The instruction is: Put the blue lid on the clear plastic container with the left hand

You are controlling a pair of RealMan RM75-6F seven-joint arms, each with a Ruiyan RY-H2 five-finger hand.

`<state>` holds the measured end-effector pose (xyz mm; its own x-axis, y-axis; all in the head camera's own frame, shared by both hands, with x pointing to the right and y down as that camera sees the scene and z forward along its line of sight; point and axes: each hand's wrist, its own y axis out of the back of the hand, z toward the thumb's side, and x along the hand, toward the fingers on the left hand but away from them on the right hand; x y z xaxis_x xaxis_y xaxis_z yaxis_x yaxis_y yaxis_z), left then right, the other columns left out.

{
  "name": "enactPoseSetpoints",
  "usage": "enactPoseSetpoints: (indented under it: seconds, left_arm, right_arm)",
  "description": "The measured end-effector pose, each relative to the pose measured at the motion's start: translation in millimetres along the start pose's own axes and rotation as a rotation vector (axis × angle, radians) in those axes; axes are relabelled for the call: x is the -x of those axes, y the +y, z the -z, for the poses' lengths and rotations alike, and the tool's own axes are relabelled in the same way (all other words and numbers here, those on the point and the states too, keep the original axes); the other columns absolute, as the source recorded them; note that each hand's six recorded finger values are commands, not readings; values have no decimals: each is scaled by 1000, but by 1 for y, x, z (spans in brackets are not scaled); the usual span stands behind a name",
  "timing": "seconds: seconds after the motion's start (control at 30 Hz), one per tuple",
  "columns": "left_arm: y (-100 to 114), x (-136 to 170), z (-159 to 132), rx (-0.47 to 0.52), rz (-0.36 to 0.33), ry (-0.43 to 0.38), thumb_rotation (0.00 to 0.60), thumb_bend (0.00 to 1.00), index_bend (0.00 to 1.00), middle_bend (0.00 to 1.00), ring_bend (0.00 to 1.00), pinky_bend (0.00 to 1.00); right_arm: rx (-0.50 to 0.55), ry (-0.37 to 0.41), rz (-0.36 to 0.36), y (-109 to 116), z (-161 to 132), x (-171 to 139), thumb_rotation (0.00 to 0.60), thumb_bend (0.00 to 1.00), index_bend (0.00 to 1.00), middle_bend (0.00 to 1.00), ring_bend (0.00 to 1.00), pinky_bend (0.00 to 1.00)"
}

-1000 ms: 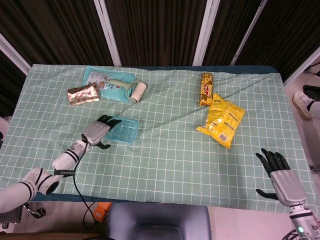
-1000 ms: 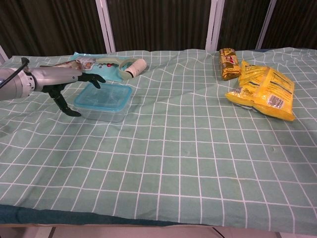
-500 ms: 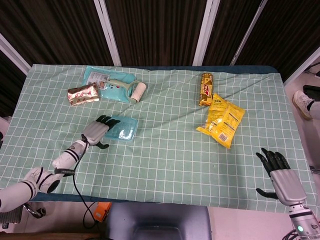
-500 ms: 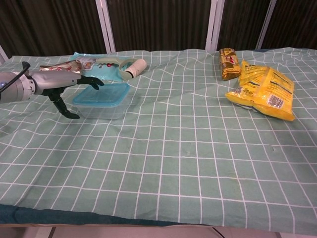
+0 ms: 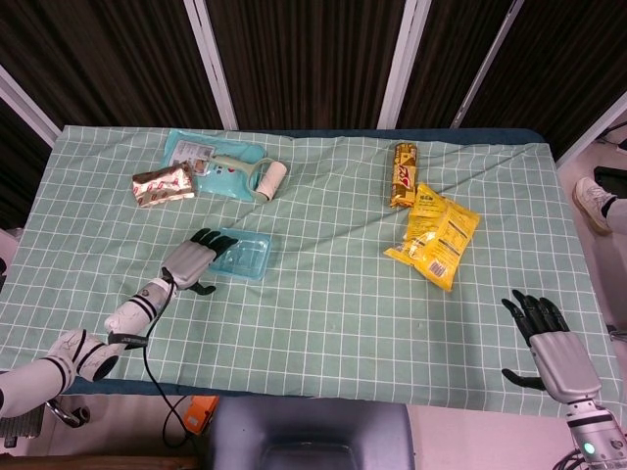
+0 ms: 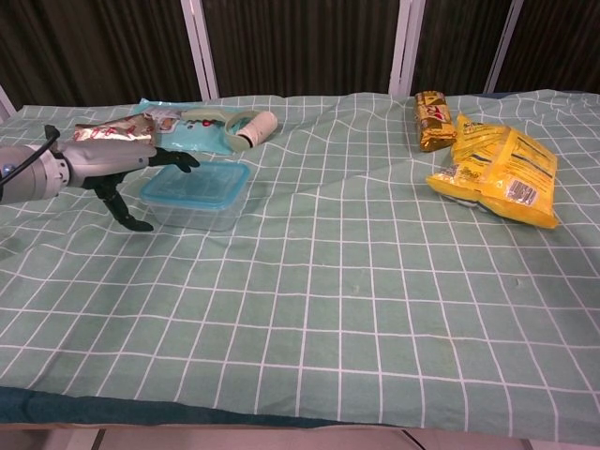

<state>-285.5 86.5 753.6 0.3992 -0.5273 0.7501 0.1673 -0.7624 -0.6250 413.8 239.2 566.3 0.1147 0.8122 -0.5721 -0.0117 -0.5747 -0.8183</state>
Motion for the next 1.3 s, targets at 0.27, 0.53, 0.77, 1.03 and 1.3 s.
enactPoseSetpoints:
  seconds: [0.27, 0.53, 0.77, 1.03, 1.3]
  left_arm:
    - [16, 4, -2, 18, -75, -22, 600, 223, 0, 87, 0, 0]
    - [36, 18, -8, 50, -146, -59, 600, 226, 0, 112, 0, 0]
    - [34, 41, -17, 29, -143, -88, 600, 244, 0, 232, 0, 0]
    - [12, 65, -25, -3, -128, -98, 600, 242, 0, 261, 0, 0]
    - [10, 62, -19, -1, -158, -69, 600, 242, 0, 208, 0, 0]
  right_arm:
    - [4, 2, 7, 2, 0, -2, 600, 201, 0, 0, 0, 0]
    - [4, 11, 6, 2, -1, -3, 600, 201, 0, 0, 0, 0]
    - [7, 19, 10, 3, -1, -6, 600, 201, 0, 0, 0, 0]
    - [8, 35, 12, 3, -4, -9, 600, 201, 0, 0, 0, 0]
    - [9, 39, 10, 3, -4, -10, 600, 201, 0, 0, 0, 0]
